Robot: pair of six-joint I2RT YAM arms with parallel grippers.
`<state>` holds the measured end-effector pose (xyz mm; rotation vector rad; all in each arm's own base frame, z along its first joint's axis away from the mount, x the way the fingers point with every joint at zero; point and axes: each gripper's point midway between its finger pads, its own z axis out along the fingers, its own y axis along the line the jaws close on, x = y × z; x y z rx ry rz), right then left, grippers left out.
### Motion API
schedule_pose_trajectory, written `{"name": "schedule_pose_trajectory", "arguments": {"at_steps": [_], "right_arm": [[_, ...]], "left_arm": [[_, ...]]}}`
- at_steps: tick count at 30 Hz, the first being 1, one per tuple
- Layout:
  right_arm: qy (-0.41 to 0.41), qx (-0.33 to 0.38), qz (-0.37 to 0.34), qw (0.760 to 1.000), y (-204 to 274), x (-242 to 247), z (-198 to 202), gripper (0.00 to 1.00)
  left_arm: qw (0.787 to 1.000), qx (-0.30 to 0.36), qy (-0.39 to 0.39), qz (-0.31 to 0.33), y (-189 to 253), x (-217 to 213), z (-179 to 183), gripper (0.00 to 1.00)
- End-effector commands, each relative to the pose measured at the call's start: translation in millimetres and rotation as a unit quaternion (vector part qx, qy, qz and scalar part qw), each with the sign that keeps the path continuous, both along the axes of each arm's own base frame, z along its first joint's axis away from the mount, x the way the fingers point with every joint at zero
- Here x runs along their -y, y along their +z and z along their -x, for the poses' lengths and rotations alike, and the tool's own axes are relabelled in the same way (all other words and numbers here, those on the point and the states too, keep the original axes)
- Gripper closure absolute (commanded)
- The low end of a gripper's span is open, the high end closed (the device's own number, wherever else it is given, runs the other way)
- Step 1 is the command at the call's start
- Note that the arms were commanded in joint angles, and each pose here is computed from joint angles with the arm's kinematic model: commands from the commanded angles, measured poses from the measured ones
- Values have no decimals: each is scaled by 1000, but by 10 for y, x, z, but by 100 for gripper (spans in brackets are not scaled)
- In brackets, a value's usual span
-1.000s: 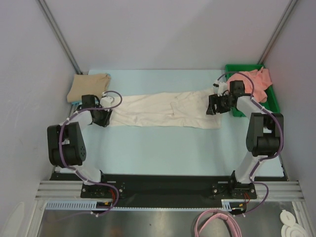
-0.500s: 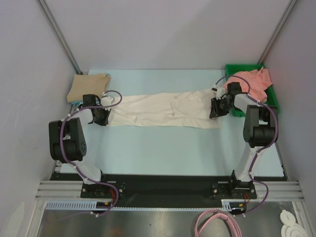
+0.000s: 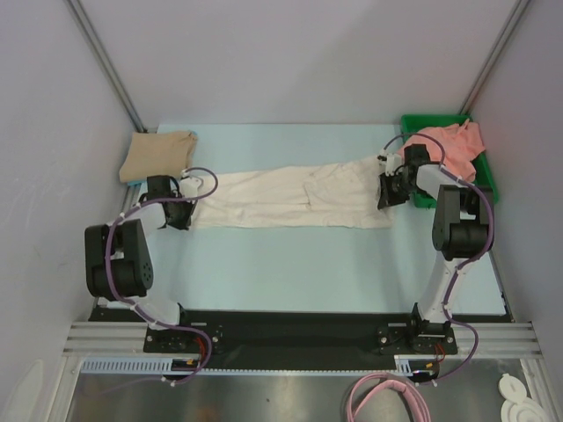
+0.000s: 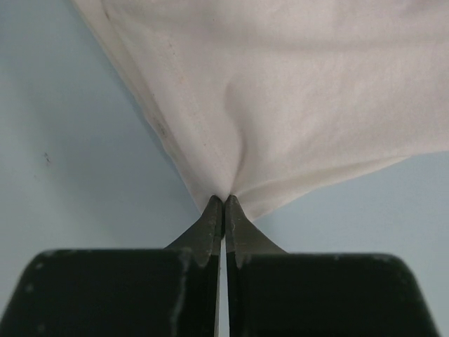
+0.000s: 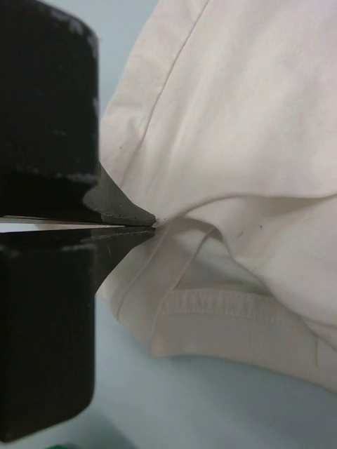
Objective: Fold and stack the t-shirts
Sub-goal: Fold the tshirt
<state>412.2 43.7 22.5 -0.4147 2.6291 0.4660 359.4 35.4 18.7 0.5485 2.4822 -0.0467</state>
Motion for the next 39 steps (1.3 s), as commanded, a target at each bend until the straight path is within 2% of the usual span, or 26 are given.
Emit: {"name": "schedule_pose_trajectory", "arguments": {"at_steps": [1, 8, 9, 10, 11, 12, 13, 14, 16, 18, 20, 23, 24, 26, 28, 29, 33, 39], "right_arm": [[-11, 28, 31, 999, 100, 125, -228, 100], [-7, 37, 62, 997, 89, 116, -357, 100], [-6, 42, 62, 997, 139, 109, -362, 93], [-7, 48, 61, 997, 195, 113, -369, 83], [-7, 53, 60, 997, 259, 115, -357, 75], [-6, 81, 52, 995, 498, 95, -370, 61], [-8, 99, 47, 994, 618, 103, -377, 53], [-6, 113, 43, 993, 729, 85, -361, 48], [-2, 159, 33, 987, 1100, 34, -317, 45], [-1, 179, 21, 984, 1295, -28, -252, 44], [-3, 191, 3, 982, 1465, -112, -165, 45], [21, 160, -24, 987, 1353, -364, 42, 45], [29, 148, -26, 988, 1293, -437, 98, 45], [39, 113, -22, 993, 1133, -483, 245, 44], [40, 89, -5, 995, 1007, -474, 353, 44], [37, 77, 2, 996, 930, -444, 407, 44], [28, 56, 35, 997, 762, -270, 563, 45], [9, 49, 32, 998, 708, -116, 663, 45]], "left_arm": [[999, -34, 14, -28, -63, -98, 365, 99], [999, -20, 10, -30, 82, -47, 620, 99], [999, -30, 4, -24, 81, -16, 689, 100], [999, -32, 1, -21, 103, -3, 719, 94], [1000, -17, -2, -23, 198, 11, 736, 77], [1000, -11, -11, -17, 249, 53, 773, 70], [999, 32, -17, -20, 469, 74, 752, 63], [998, 54, -20, -20, 581, 92, 760, 49], [992, 120, -42, -16, 937, 194, 773, 43], [985, 160, -60, -13, 1211, 283, 767, 43], [977, 195, -84, -5, 1471, 400, 745, 50], [977, 184, -107, -2, 1471, 461, 682, 60], [977, 176, -117, 0, 1456, 486, 662, 58], [980, 143, -137, -10, 1250, 463, 623, 47], [981, 126, -143, -32, 1075, 388, 567, 46], [982, 117, -136, -63, 971, 278, 562, 45], [977, 141, -116, -107, 950, 98, 274, 44], [980, 149, -72, -109, 984, -36, -214, 45]]}}
